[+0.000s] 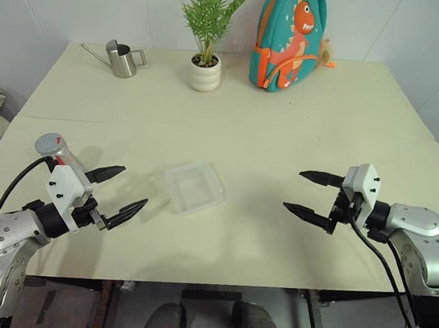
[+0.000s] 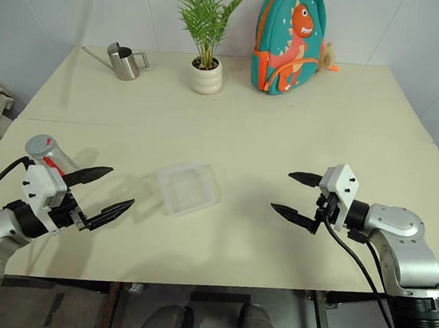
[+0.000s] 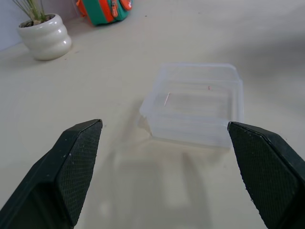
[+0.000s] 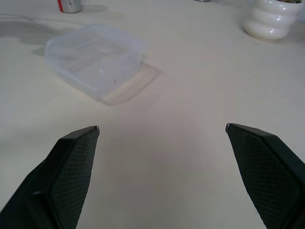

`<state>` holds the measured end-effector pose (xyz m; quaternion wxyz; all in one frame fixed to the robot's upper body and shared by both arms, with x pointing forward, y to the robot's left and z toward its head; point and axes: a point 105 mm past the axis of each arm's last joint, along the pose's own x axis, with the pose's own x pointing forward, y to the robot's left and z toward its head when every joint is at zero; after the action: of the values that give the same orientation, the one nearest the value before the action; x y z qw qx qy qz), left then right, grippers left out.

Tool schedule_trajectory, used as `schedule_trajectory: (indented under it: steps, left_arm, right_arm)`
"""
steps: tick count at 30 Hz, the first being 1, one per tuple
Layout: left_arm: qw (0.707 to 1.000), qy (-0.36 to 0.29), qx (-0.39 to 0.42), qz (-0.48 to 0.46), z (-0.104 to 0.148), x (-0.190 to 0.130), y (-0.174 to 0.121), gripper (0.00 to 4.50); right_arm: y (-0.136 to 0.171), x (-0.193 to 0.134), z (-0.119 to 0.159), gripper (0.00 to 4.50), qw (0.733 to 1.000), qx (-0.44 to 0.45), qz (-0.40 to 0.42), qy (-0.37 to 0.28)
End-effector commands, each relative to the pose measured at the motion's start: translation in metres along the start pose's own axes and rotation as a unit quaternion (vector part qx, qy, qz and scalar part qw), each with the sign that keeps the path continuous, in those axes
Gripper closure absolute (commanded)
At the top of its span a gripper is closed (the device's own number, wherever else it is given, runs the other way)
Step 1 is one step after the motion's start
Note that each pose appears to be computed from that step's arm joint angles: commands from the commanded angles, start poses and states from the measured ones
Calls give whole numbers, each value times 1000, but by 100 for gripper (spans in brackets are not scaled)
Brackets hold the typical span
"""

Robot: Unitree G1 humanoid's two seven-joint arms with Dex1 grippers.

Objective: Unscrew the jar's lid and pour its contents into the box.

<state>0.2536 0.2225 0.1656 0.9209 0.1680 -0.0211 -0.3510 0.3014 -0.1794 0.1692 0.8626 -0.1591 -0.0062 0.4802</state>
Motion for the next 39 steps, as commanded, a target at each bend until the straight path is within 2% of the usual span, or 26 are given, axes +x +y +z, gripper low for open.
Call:
schedule_trajectory:
  steps: [1, 6, 8, 12, 16, 18, 21, 24, 29, 34, 39]
  left_arm:
    - [1000, -5, 25, 17, 14, -9, 4, 1]
    - [998, 2, 23, 67, 12, -20, 2, 1]
    - [991, 7, 12, 131, 8, -32, 5, 1]
    - [956, 28, -31, 290, -8, -62, 12, 1]
    - [865, 18, -108, 490, -26, -96, 18, 1]
    - [842, 20, -122, 526, -31, -101, 17, 1]
    - [823, 25, -117, 555, -36, -101, 20, 1]
    - [776, 11, -136, 616, -41, -103, 33, 1]
    - [777, 7, -137, 614, -48, -86, 46, 1]
    - [801, -12, -132, 584, -44, -57, 56, 1]
    - [805, -3, -115, 581, -43, -39, 70, 1]
  right_arm:
    - [6, 8, 10, 3, 999, -4, 33, -21]
    - [6, 24, 6, 3, 998, -4, 57, -30]
    - [2, 37, 15, 3, 996, -5, 77, -44]
    - [3, 62, 35, 3, 990, -5, 120, -77]
    - [2, 86, 54, 3, 985, -21, 134, -105]
    - [5, 92, 62, 3, 982, -25, 145, -118]
    - [13, 100, 67, 3, 977, -32, 167, -129]
    - [13, 105, 74, 3, 975, -33, 170, -142]
    - [22, 113, 77, 3, 972, -30, 179, -153]
    - [34, 116, 78, 3, 967, -23, 192, -164]
    - [40, 119, 81, 3, 964, -16, 200, -172]
